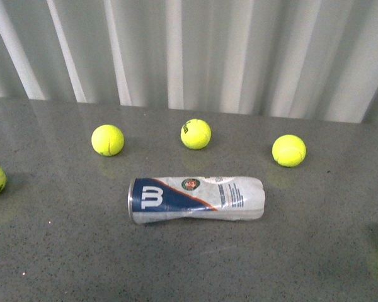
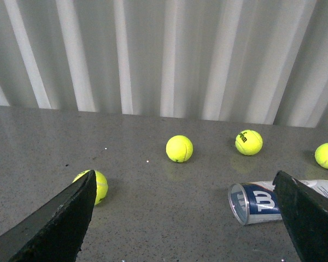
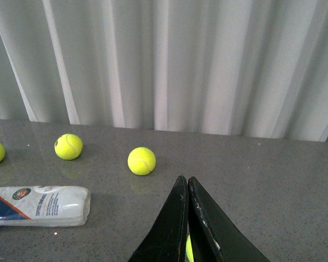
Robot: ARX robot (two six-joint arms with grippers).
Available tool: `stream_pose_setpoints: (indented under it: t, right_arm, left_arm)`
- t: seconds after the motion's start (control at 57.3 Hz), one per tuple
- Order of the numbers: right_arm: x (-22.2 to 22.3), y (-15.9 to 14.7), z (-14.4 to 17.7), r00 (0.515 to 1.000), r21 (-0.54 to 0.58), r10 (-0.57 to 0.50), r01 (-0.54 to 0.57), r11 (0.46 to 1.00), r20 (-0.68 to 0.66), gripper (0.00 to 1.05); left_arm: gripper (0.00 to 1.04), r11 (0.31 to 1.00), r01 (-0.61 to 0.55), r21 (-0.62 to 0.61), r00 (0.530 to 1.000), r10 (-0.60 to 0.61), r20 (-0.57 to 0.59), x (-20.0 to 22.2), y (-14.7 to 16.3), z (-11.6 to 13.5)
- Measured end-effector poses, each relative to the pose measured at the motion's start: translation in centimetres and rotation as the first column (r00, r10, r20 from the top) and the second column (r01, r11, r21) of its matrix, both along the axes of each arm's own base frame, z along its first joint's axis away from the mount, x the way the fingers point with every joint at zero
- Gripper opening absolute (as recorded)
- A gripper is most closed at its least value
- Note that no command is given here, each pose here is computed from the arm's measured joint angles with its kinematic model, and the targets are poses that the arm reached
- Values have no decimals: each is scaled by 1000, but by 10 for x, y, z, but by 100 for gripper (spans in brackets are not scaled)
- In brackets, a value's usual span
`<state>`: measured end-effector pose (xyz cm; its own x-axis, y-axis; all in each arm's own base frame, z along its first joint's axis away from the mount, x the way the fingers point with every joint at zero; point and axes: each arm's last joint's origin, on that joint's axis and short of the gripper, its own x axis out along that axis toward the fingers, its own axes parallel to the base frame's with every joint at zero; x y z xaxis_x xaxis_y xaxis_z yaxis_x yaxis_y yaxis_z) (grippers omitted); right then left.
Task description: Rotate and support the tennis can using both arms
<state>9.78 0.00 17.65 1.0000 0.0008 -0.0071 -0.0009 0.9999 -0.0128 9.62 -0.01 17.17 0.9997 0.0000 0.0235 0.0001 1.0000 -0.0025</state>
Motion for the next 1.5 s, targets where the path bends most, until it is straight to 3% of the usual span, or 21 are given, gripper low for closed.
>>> stream_pose_setpoints:
  t: [0.628, 0.681, 0.908, 0.96, 0.995, 1.082, 1.169, 1.239, 1.326, 1.501]
  right_arm:
    - [0, 0, -12, 1000, 0, 0, 0, 1000, 4, 4]
    - [0, 0, -12, 1000, 1, 0, 0, 1000, 4, 12]
    - [0, 0, -12, 1000, 2, 0, 0, 1000, 4, 63]
    - [0, 0, -12, 1000, 2, 0, 0, 1000, 4, 78]
    - [0, 0, -12, 1000, 2, 0, 0, 1000, 5, 86]
    - [0, 0, -12, 1000, 2, 1, -1, 1000, 5, 99]
    - [0, 0, -12, 1000, 2, -1, 1, 1000, 5, 97]
    - [0, 0, -12, 1000, 2, -1, 1, 1000, 5, 98]
    - [0, 0, -12, 1000, 2, 0, 0, 1000, 5, 98]
    - [0, 0, -12, 1000, 2, 0, 0, 1000, 5, 98]
  left_arm:
    - [98, 1000, 0, 0, 1000, 0, 0, 0, 0, 0]
    - [98, 1000, 0, 0, 1000, 0, 0, 0, 0, 0]
    - [98, 1000, 0, 0, 1000, 0, 0, 0, 0, 0]
    - [98, 992, -63, 107, 984, 79, -159, 2, -1, 0]
    - [98, 979, -62, 195, 966, 108, -235, 8, -3, 8]
    - [98, 969, -24, 245, 974, 78, -213, 28, -6, 34]
    - [98, 965, 2, 262, 992, 33, -126, 71, -12, 74]
    - [98, 977, 125, 175, 975, -88, -203, 126, -19, 88]
    - [98, 979, 180, 93, 941, -144, -307, 170, -24, 80]
    - [98, 976, 197, -94, 822, -217, -527, 247, -32, 30]
